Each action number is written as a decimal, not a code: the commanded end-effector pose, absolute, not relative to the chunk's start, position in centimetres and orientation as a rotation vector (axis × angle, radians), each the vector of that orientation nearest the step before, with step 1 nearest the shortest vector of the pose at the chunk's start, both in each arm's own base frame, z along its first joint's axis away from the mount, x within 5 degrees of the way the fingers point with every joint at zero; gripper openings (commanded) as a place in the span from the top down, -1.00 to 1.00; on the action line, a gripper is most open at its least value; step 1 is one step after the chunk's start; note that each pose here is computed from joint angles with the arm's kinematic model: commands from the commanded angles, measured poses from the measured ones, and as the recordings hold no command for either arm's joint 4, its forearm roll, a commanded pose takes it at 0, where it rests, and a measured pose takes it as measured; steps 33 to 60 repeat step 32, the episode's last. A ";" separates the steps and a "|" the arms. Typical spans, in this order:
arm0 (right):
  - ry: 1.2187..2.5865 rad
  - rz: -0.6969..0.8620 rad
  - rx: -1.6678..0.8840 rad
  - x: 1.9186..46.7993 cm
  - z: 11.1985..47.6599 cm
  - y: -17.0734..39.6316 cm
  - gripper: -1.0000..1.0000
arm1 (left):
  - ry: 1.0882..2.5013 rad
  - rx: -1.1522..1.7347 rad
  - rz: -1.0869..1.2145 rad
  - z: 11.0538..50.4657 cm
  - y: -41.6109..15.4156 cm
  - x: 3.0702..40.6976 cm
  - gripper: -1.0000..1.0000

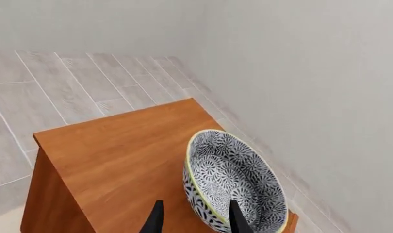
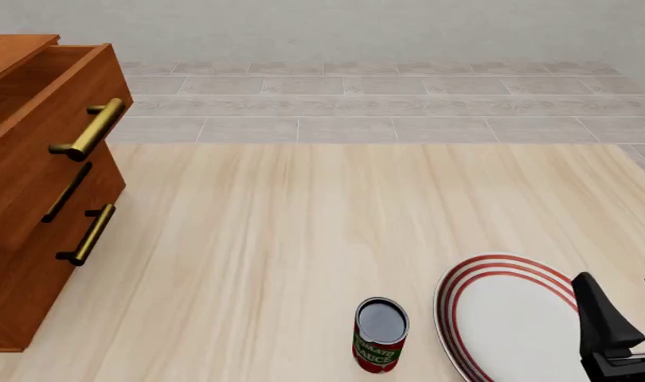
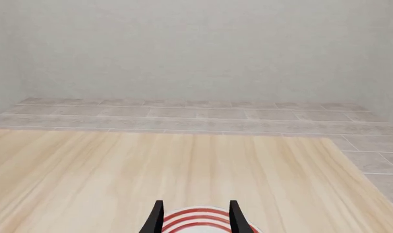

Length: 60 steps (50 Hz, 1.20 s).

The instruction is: Put the bowl on top of the cabinet.

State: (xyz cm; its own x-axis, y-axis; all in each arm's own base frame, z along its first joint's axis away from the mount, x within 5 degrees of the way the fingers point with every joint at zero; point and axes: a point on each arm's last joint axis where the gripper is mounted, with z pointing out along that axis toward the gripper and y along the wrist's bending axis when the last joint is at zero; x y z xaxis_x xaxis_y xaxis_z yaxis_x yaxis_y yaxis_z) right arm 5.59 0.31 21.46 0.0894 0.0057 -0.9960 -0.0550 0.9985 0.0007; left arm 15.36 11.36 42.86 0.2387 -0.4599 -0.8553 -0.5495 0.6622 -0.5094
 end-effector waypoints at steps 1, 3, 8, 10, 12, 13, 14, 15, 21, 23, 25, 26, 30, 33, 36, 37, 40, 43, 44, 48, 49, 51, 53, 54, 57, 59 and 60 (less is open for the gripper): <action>1.477 0.049 -0.044 5.6 21.5 0.3 -1.00 | 1.338 -0.912 0.095 44.6 10.8 13.9 -1.00; 1.476 0.049 -0.045 5.6 21.5 0.3 -1.00 | 1.332 -0.917 0.100 44.8 10.8 13.7 -1.00; 1.475 0.051 -0.045 5.6 21.6 0.3 -1.00 | 1.318 -0.907 0.100 45.4 10.4 13.2 -1.00; 1.474 0.053 -0.045 5.6 21.6 0.4 -1.00 | 1.309 -0.903 0.104 45.7 10.2 12.9 -1.00; 1.474 0.053 -0.045 5.5 21.7 0.4 -1.00 | 1.302 -0.901 0.104 46.0 10.0 12.6 -1.00; 1.474 0.054 -0.045 5.5 21.7 0.4 -1.00 | 1.298 -0.899 0.107 46.1 10.0 12.5 -1.00; 1.473 0.053 -0.045 5.5 21.7 0.4 -1.00 | 1.295 -0.897 0.110 46.2 9.9 12.3 -1.00; 1.473 0.054 -0.045 5.5 21.7 0.4 -1.00 | 1.291 -0.898 0.107 46.3 9.8 12.2 -1.00; 1.471 0.054 -0.046 5.5 21.8 0.4 -1.00 | 1.277 -0.888 0.114 46.8 9.4 11.6 -1.00; 1.471 0.055 -0.045 5.5 21.8 0.4 -1.00 | 1.273 -0.886 0.112 46.9 9.2 11.5 -1.00; 1.470 0.055 -0.046 5.5 21.8 0.4 -1.00 | 1.270 -0.886 0.111 47.0 9.2 11.4 -1.00; 1.470 0.055 -0.046 5.5 21.8 0.4 -1.00 | 1.270 -0.886 0.111 47.0 9.2 11.4 -1.00; 1.470 0.056 -0.047 5.5 21.8 0.4 -1.00 | 1.265 -0.881 0.114 47.2 9.0 11.1 -1.00; 1.470 0.056 -0.047 5.5 21.8 0.4 -1.00 | 1.265 -0.877 0.116 47.2 8.9 11.0 -1.00; 1.470 0.056 -0.047 5.5 21.8 0.4 -1.00 | 1.265 -0.877 0.116 47.2 8.9 11.0 -1.00; 1.470 0.056 -0.047 5.5 21.8 0.4 -1.00 | 1.265 -0.877 0.116 47.2 8.9 11.0 -1.00; 1.470 0.056 -0.047 5.5 21.8 0.4 -1.00 | 1.265 -0.877 0.116 47.2 8.9 11.0 -1.00; 1.470 0.056 -0.047 5.5 21.8 0.4 -1.00 | 1.265 -0.877 0.116 47.2 8.9 11.0 -1.00; 1.470 0.056 -0.047 5.5 21.8 0.4 -1.00 | 1.265 -0.877 0.116 47.2 8.9 11.0 -1.00; 1.470 0.056 -0.047 5.5 21.8 0.4 -1.00 | 1.265 -0.877 0.116 47.2 8.9 11.0 -1.00; 1.470 0.056 -0.047 5.5 21.8 0.4 -1.00 | 1.265 -0.877 0.116 47.2 8.9 11.0 -1.00; 1.470 0.056 -0.047 5.5 21.8 0.4 -1.00 | 1.265 -0.877 0.116 47.2 8.9 11.0 -1.00; 1.470 0.056 -0.047 5.5 21.8 0.4 -1.00 | 1.265 -0.877 0.116 47.2 8.9 11.0 -1.00; 1.470 0.056 -0.047 5.5 21.8 0.4 -1.00 | 1.265 -0.877 0.116 47.2 8.9 11.0 -1.00; 1.470 0.056 -0.047 5.5 21.8 0.4 -1.00 | 1.265 -0.877 0.116 47.2 8.9 11.0 -1.00; 1.470 0.056 -0.047 5.5 21.8 0.4 -1.00 | 1.265 -0.877 0.116 47.2 8.9 11.0 -1.00; 1.470 0.056 -0.047 5.5 21.8 0.4 -1.00 | 1.265 -0.877 0.116 47.2 8.9 11.0 -1.00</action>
